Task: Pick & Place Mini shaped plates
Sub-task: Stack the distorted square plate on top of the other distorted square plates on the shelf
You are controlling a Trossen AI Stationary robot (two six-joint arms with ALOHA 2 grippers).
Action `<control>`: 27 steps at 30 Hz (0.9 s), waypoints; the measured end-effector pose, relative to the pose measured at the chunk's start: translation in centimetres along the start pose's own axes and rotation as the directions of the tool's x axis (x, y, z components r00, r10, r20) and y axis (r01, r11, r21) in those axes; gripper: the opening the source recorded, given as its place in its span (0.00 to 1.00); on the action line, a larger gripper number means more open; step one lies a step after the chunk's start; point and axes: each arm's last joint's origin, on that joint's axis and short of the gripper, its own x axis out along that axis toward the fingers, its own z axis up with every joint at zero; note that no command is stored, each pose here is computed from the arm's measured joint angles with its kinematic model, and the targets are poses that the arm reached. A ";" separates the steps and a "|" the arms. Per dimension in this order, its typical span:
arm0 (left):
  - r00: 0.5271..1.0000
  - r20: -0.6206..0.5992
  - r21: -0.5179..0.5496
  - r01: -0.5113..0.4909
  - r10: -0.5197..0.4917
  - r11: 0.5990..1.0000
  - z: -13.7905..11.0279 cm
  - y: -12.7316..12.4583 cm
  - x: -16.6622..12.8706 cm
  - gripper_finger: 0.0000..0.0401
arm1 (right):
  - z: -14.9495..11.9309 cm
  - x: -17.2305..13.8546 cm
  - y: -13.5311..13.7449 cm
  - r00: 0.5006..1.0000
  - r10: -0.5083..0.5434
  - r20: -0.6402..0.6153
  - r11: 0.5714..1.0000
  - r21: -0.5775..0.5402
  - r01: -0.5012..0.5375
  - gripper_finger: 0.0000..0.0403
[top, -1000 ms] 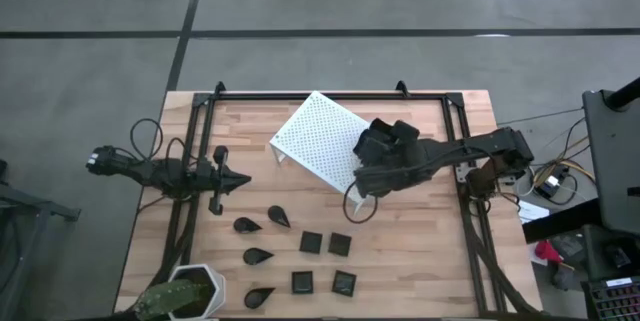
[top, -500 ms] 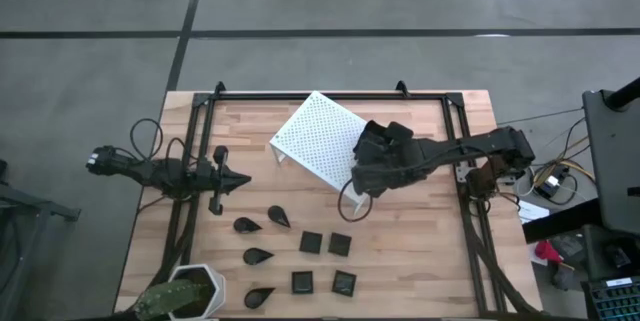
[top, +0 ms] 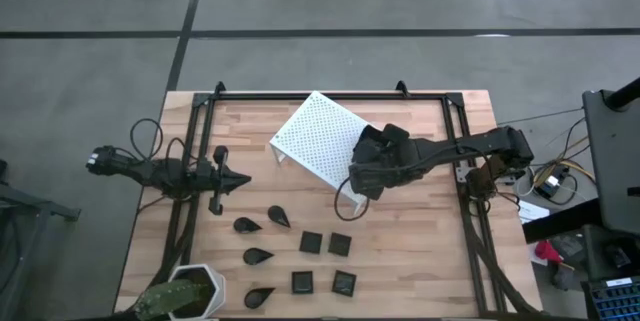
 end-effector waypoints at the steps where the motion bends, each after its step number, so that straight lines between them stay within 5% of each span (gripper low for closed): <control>1: 1.000 0.000 0.000 0.000 0.000 1.000 0.0 0.0 0.0 0.00 | 0.0 0.1 0.0 1.000 -0.001 0.001 1.000 -0.001 0.001 0.02; 17: 1.000 0.000 0.000 -0.001 0.001 1.000 0.0 0.0 0.0 0.00 | -0.2 1.0 0.5 1.000 0.001 0.002 1.000 -0.028 0.000 0.03; 27: 1.000 0.000 0.000 0.000 0.000 1.000 0.0 0.0 0.0 0.00 | -0.2 0.9 0.4 1.000 -0.003 0.004 1.000 -0.026 0.003 0.20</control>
